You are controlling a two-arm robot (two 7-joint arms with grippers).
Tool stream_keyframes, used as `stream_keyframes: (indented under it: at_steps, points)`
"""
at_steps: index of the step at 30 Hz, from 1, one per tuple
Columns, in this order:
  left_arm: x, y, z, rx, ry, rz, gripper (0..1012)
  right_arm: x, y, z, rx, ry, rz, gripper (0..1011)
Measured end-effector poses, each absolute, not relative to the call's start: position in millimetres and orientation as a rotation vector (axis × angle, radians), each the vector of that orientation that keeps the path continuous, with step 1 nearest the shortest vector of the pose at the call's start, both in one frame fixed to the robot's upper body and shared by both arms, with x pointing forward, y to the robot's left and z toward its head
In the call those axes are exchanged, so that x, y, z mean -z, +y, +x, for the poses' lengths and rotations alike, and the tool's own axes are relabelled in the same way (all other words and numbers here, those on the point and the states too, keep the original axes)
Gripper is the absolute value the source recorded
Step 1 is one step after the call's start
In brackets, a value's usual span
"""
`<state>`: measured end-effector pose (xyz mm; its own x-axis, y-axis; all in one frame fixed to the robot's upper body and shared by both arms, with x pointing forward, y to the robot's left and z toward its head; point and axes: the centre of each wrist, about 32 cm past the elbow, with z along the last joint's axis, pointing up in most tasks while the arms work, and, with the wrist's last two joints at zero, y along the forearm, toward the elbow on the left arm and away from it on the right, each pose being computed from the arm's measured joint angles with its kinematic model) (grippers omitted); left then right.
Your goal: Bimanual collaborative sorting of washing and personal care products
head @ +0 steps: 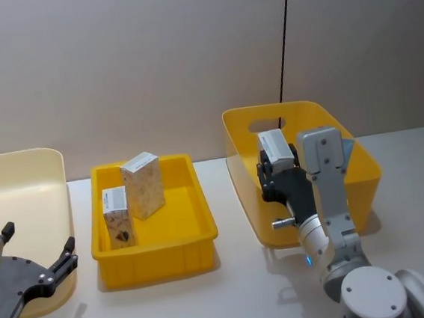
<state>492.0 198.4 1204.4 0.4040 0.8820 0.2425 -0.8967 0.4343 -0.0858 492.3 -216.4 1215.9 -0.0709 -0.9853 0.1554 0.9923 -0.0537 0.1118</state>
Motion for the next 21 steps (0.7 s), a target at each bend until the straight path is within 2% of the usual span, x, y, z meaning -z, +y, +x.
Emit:
stream_keyframes:
  at_steps: [5,10,11,16,17,21]
  points:
    - [-1204.4,198.4,492.0,-1.124,-0.268,0.061,1003,-1215.5,-215.8,492.7,1.641,-0.197,-0.057,475]
    - [-1204.4,198.4,492.0,-1.124,-0.268,0.061,1003,-1215.2,-215.4,492.9,1.649,-0.188,-0.066,601]
    - [-1204.4,198.4,492.0,-1.124,-0.268,0.061,1003,-1215.1,-215.4,493.0,1.651,-0.185,-0.068,674]
    - [-1204.4,198.4,492.0,-1.124,-0.268,0.061,1003,-1214.9,-215.1,493.1,1.654,-0.180,-0.075,810]
    - [-1204.4,198.4,492.0,-1.124,-0.268,0.061,1003,-1214.8,-215.0,493.1,1.655,-0.178,-0.076,863]
    - [-1204.4,198.4,492.0,-1.124,-0.268,0.061,1003,-1214.7,-214.8,493.1,1.657,-0.176,-0.079,921]
